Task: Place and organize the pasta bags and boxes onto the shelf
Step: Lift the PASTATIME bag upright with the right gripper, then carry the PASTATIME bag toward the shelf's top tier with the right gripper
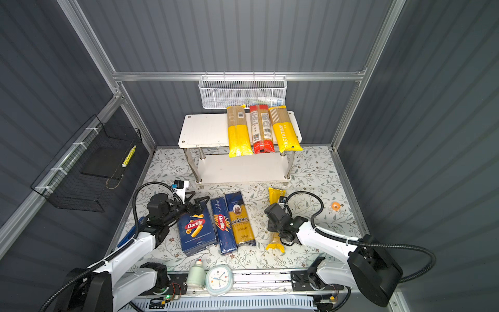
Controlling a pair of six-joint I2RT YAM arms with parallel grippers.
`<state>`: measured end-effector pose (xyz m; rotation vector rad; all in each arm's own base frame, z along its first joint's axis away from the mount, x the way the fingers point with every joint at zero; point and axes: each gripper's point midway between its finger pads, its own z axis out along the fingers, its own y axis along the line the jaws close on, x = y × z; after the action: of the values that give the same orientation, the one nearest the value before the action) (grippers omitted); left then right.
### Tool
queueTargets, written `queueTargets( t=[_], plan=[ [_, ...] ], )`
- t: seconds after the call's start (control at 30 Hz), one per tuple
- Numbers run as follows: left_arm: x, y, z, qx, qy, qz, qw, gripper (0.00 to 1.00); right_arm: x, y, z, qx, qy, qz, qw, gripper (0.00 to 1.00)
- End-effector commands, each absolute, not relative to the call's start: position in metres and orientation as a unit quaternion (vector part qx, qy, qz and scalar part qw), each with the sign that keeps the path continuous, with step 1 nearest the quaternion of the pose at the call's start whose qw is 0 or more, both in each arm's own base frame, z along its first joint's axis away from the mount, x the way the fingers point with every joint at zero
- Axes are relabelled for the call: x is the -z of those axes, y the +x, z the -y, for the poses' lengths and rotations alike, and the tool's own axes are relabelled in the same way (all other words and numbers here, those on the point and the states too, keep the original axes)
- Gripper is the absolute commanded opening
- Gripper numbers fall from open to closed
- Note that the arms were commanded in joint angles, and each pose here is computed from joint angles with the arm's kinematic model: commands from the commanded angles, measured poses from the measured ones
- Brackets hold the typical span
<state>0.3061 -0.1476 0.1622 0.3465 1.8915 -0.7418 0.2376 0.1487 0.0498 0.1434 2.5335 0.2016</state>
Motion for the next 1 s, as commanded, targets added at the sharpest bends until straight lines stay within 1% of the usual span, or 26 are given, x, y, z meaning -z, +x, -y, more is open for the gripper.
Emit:
queueTargets(
  t=[0.0, 0.13, 0.17, 0.37, 0.6, 0.8, 0.97],
  plan=[
    [-0.159, 0.303, 0.151, 0.312, 0.151, -0.788, 0.508, 0.99, -0.075, 0.249, -0.161, -0.11, 0.047, -0.937, 0.329, 0.1],
    [-0.159, 0.303, 0.151, 0.313, 0.152, -0.789, 0.506, 0.99, -0.089, 0.249, -0.172, -0.137, 0.033, -0.934, 0.329, 0.09],
    [-0.16, 0.304, 0.15, 0.309, 0.15, -0.79, 0.508, 0.99, -0.101, 0.247, -0.176, -0.152, 0.028, -0.929, 0.337, 0.09],
    [-0.159, 0.303, 0.143, 0.29, 0.141, -0.792, 0.518, 0.99, -0.134, 0.244, -0.193, -0.183, 0.003, -0.917, 0.353, 0.09],
    [-0.16, 0.304, 0.141, 0.287, 0.138, -0.794, 0.518, 0.99, -0.168, 0.24, -0.213, -0.217, -0.021, -0.904, 0.367, 0.08],
    [-0.164, 0.302, 0.132, 0.264, 0.125, -0.795, 0.532, 0.99, -0.193, 0.239, -0.23, -0.237, -0.04, -0.891, 0.385, 0.07],
    [-0.167, 0.301, 0.107, 0.206, 0.088, -0.797, 0.56, 0.99, -0.214, 0.233, -0.249, -0.253, -0.068, -0.881, 0.393, 0.07]
  ],
)
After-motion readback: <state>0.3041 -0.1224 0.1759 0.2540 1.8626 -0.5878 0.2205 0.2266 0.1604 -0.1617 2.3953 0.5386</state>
